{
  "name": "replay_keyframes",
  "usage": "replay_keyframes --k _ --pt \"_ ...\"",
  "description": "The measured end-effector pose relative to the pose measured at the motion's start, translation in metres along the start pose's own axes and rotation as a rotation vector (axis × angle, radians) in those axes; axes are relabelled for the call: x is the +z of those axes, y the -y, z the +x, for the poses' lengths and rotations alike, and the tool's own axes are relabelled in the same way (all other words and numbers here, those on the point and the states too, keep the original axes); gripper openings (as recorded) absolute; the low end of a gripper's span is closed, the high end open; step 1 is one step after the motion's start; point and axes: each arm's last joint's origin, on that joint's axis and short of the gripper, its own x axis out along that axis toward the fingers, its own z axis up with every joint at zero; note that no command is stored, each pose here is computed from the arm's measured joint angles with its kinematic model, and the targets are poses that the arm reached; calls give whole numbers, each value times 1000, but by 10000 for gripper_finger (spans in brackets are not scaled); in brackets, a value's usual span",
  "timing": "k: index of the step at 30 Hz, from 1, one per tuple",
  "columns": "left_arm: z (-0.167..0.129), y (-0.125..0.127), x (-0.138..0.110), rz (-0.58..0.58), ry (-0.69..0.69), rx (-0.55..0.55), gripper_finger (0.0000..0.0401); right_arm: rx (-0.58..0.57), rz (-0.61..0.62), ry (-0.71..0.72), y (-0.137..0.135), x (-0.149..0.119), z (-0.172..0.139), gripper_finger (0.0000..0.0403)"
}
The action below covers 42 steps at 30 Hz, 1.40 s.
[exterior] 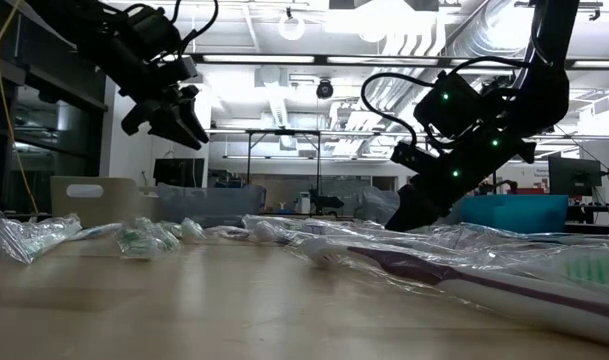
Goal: Pick & Place Toothbrushes
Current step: Put the violet toothbrush into the left black bin
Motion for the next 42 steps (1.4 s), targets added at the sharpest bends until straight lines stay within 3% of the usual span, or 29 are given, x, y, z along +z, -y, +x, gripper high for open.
replay_keyframes --k 3,6,11,20,28,35,39,42 --pt "0 0 0 1 1 1 157 11 5 4 0 1 0 19" --pt "-4 -6 6 59 13 18 157 24 35 12 -3 2 -2 17" --pt "-18 -27 23 119 6 151 157 72 53 37 -10 9 -14 20" --pt "-11 -24 30 21 189 -2 157 101 56 190 -18 38 -49 12" --pt "4 -21 52 6 368 -31 157 124 -8 470 -21 69 -75 12" --pt "15 -13 66 -1 435 -59 157 114 -39 588 -21 79 -82 12" --pt "16 -10 71 97 449 -46 157 139 38 549 -21 76 -80 12" --pt "16 -4 78 333 458 22 157 199 162 534 -20 76 -79 12"
